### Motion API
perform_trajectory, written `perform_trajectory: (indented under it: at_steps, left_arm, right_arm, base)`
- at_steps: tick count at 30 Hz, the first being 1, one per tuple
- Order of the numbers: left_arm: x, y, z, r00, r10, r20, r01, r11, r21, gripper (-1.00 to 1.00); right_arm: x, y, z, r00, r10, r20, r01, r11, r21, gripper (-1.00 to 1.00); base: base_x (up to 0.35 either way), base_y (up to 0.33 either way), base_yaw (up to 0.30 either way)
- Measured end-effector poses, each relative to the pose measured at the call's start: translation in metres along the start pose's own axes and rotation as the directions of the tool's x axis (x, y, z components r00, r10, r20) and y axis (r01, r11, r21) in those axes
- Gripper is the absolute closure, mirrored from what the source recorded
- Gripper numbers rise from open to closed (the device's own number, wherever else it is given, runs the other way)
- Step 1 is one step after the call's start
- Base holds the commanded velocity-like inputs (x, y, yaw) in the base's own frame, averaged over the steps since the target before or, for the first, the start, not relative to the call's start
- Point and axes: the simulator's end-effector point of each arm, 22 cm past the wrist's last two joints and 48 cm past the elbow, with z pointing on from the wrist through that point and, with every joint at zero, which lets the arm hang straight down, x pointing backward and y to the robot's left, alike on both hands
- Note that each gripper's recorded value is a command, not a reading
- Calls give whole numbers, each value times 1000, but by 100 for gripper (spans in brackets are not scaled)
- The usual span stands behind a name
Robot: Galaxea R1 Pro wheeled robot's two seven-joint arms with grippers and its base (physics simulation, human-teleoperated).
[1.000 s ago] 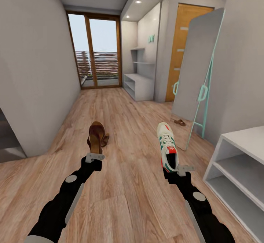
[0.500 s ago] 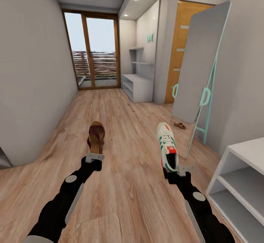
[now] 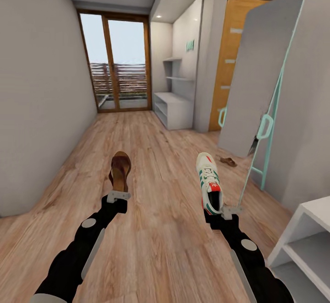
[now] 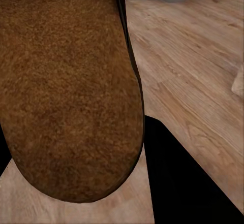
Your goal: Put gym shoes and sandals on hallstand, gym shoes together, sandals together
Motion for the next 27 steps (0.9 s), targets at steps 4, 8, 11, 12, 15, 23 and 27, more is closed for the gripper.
perform_trajectory:
  at_steps: [4, 8, 11, 12, 15, 23, 27]
  left_arm:
    - [1, 0, 0, 1000, 0, -1, 0, 1000, 1, 100]
    - [1, 0, 1, 1000, -1, -1, 1, 1000, 1, 100]
    - [1, 0, 1, 1000, -1, -2, 1, 1000, 1, 100]
    - [1, 0, 1, 1000, -1, -1, 1, 1000, 1, 100]
    - [1, 0, 1, 1000, -1, -2, 1, 1000, 1, 100]
    - [1, -1, 1, 1000, -1, -2, 1, 1000, 2, 100]
    - [1, -1, 1, 1000, -1, -2, 1, 1000, 2, 100]
  right_arm:
    - [1, 0, 0, 1000, 0, -2, 0, 1000, 0, 100]
    - [1, 0, 0, 1000, 0, -2, 0, 1000, 0, 100]
    - [1, 0, 0, 1000, 0, -2, 0, 1000, 0, 100]
    - [1, 0, 0, 1000, 0, -2, 0, 1000, 0, 100]
    - [1, 0, 0, 1000, 0, -2, 0, 1000, 0, 100]
    - [1, 0, 0, 1000, 0, -1, 0, 1000, -1, 100]
    - [0, 0, 0, 1000, 0, -1, 0, 1000, -1, 100]
  base:
    - [347, -138, 129]
    - [347, -137, 26]
    - [347, -137, 5]
    - [347, -137, 1]
    - [347, -137, 1]
    - [347, -137, 0]
    - [347, -137, 6]
